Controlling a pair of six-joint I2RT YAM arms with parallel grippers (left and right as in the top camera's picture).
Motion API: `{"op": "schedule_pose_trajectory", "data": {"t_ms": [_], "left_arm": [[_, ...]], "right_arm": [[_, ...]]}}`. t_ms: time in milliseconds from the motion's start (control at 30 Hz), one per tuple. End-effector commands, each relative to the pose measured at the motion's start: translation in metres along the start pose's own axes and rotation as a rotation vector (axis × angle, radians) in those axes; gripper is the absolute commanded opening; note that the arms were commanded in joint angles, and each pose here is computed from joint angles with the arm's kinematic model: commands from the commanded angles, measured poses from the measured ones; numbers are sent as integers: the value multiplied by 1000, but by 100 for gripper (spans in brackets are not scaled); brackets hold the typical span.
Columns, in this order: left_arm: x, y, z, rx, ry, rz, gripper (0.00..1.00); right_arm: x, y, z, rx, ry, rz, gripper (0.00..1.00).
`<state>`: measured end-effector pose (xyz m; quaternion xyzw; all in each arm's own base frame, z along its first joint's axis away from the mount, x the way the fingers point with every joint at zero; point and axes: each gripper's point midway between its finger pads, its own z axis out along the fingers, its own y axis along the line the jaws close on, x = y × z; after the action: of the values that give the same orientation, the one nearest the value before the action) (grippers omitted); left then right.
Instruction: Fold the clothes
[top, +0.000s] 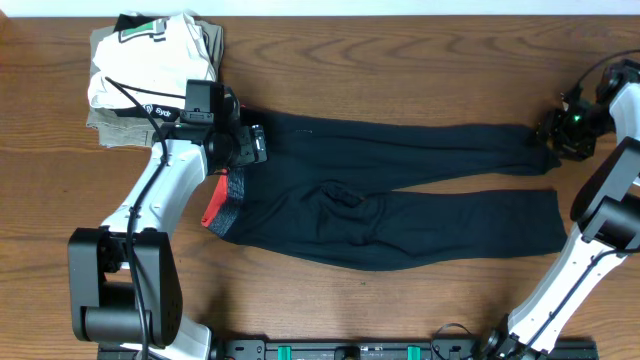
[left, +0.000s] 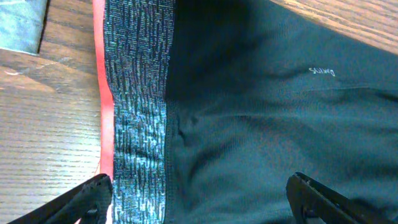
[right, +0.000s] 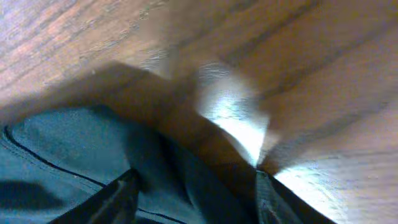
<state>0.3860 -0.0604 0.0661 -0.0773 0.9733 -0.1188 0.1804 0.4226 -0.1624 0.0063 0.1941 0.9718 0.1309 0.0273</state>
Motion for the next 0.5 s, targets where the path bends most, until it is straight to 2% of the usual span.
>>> {"op": "schedule_pose_trajectory", "data": {"t_ms": [0, 100, 167, 333, 467], "left_arm": [[2, 3, 3, -6, 11, -3, 91], [2, 3, 3, -7, 11, -3, 91], [2, 3, 3, -6, 12, -3, 91], [2, 3, 3, -7, 13, -3, 91], [2, 3, 3, -7, 13, -3, 91]], "right_arm": [[-3, -1, 1, -51, -7, 12, 48], [-2, -1, 0, -60, -5, 17, 25], [-2, -1, 0, -58, -3, 18, 13], [-4, -11, -6, 9, -7, 95, 1], [-11, -15, -27, 64, -27, 147, 1]]}}
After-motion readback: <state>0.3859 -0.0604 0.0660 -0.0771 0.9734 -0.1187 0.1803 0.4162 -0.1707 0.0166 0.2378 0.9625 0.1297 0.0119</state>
